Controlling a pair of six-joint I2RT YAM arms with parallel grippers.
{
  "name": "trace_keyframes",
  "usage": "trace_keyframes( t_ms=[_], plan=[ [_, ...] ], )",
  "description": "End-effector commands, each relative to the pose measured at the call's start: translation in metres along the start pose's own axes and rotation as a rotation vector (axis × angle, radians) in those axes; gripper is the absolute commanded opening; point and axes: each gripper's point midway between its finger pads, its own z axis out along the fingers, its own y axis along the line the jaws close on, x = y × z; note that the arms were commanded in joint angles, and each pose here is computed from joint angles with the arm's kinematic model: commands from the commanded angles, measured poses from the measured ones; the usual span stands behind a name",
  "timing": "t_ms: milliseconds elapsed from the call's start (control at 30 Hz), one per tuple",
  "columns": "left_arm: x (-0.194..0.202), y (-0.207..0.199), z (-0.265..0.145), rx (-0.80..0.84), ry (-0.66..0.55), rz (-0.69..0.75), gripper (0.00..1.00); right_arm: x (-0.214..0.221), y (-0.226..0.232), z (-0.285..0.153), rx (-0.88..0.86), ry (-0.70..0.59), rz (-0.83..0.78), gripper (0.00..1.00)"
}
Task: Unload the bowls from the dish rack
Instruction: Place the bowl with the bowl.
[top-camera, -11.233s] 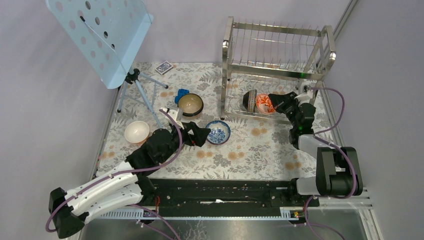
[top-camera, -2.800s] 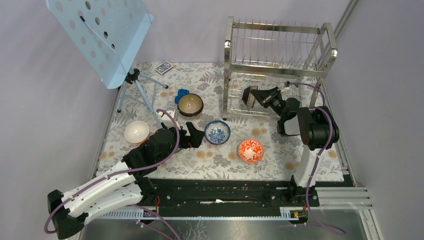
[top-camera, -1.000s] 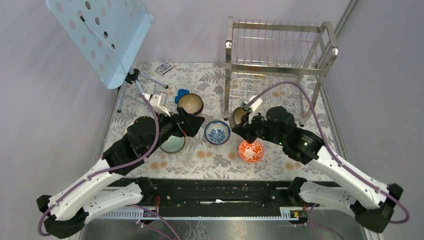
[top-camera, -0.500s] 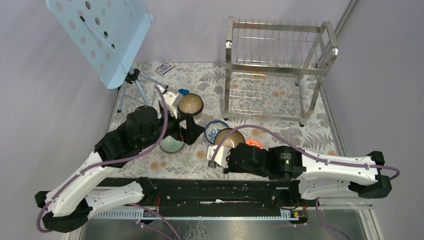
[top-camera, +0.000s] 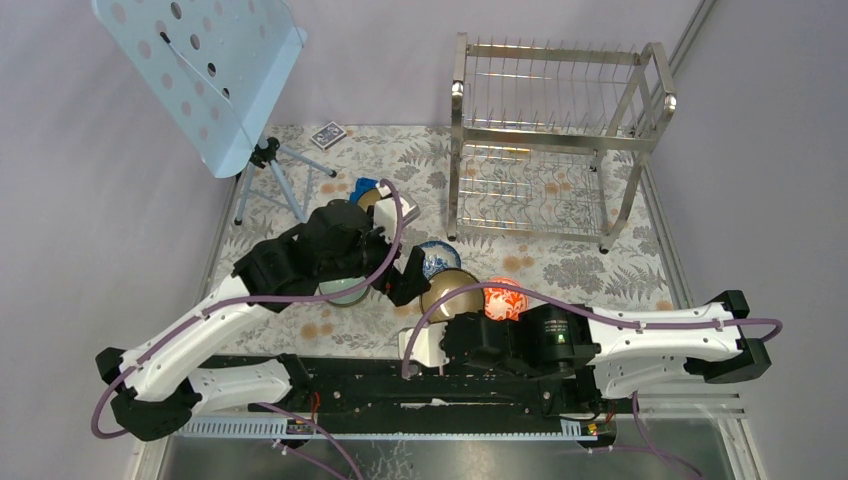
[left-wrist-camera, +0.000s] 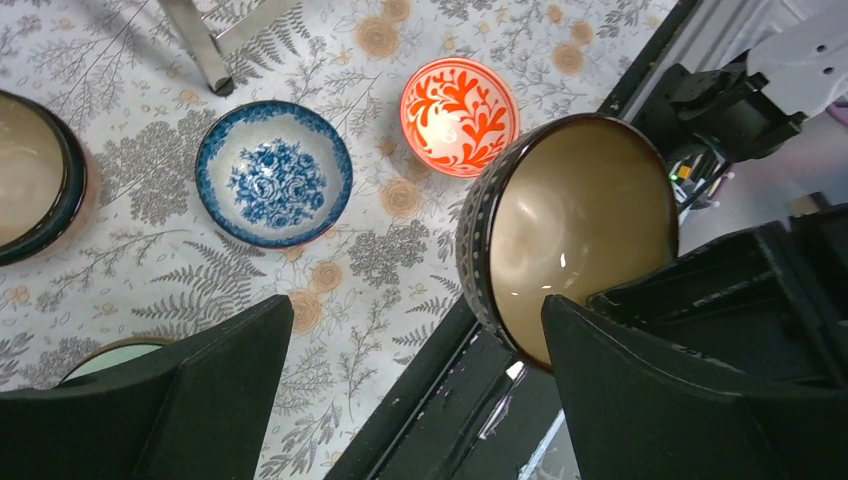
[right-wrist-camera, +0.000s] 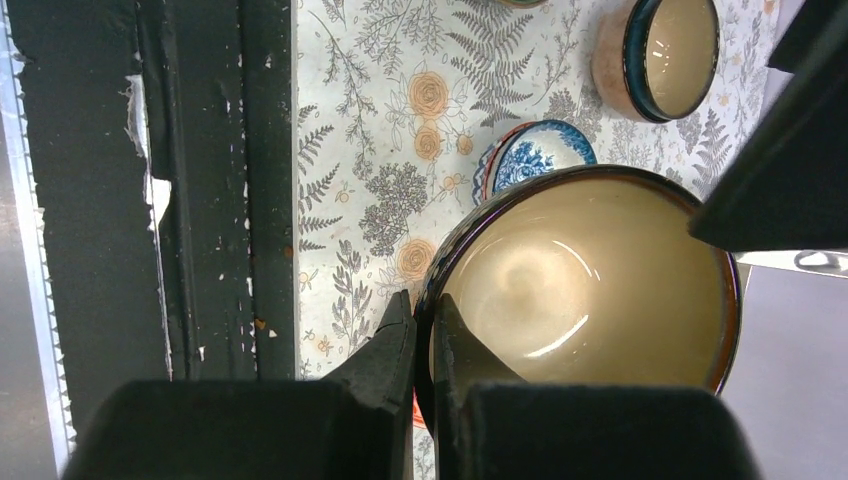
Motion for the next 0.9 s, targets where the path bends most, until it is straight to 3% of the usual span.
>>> trace_keyframes(
  t_ms=[0, 367, 533, 867],
  plan=[
    [-0.024, -0.018, -0.004, 0.081, -0.059, 0.030, 0.98, -0.018, -0.017, -0.011, 0.048, -0.044, -0.019, 0.00],
    [-0.001, -0.015, 0.024, 0.051, 0.044, -0.008, 0.78, -0.022, -0.017, -0.004, 0.061, -0.060, -0.024, 0.00],
    [0.011, -0.019, 0.032, 0.066, 0.088, -0.005, 0.74, -0.023, -0.016, -0.003, 0.059, -0.062, -0.024, 0.00],
    [0.023, -0.025, 0.039, 0.086, 0.128, 0.000, 0.30, -0.021, -0.015, -0.001, 0.063, -0.069, -0.019, 0.00]
  ],
)
